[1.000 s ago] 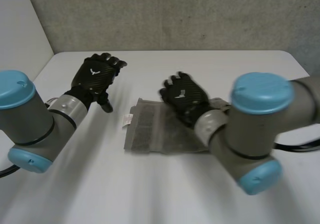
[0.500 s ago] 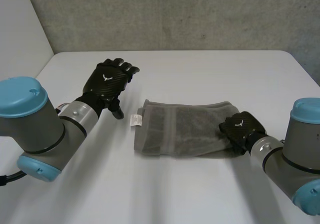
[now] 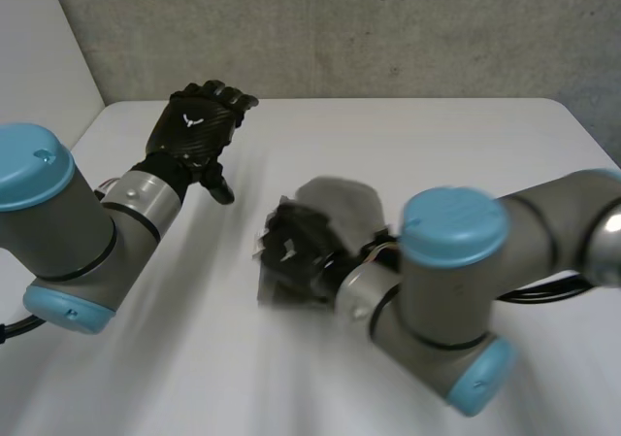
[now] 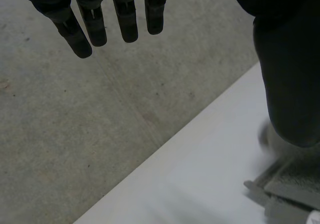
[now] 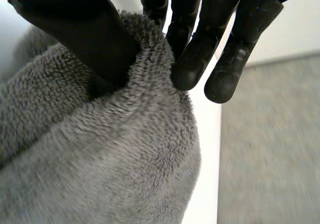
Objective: Fold the towel.
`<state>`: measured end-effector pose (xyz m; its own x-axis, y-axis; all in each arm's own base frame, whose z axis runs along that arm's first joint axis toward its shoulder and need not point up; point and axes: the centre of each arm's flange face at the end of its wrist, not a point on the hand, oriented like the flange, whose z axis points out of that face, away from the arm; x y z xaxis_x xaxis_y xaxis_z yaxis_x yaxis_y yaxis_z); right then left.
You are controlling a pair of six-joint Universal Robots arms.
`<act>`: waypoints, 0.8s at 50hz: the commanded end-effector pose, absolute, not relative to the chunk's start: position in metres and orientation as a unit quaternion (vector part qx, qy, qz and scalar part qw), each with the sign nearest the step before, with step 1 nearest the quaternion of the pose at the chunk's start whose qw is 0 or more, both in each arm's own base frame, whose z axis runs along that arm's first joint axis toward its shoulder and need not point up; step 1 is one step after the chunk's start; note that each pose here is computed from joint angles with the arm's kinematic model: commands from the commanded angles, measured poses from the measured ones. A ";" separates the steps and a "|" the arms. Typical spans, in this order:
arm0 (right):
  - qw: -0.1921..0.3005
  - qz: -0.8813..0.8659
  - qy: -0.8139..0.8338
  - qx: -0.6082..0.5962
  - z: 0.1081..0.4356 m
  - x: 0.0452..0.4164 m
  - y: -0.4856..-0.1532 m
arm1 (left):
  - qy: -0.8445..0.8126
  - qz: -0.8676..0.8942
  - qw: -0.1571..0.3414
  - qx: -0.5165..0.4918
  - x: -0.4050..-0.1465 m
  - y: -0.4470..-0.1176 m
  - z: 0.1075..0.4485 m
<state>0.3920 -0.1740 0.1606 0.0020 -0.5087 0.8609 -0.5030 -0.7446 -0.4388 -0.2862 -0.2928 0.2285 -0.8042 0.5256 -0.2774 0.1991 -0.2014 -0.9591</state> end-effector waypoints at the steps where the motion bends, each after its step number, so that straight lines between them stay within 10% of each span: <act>1: 0.024 -0.605 0.357 -0.711 0.145 0.409 -0.160 | -0.630 0.718 0.134 -0.263 -0.285 -0.296 0.232; 18: 0.159 -0.641 0.618 -0.427 0.226 0.338 -0.217 | -0.614 0.721 0.159 -0.280 -0.307 -0.282 0.238; 40: 0.147 -0.554 0.745 -0.342 0.172 0.290 -0.263 | -0.735 0.559 0.265 -0.276 -0.363 -0.248 0.160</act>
<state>0.2852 -0.2612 0.1910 -0.7293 -0.6612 0.1760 -0.3319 0.1169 -0.9361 -0.3549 -0.2559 0.1963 -0.7132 0.6994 0.0468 0.0372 0.1045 -0.9938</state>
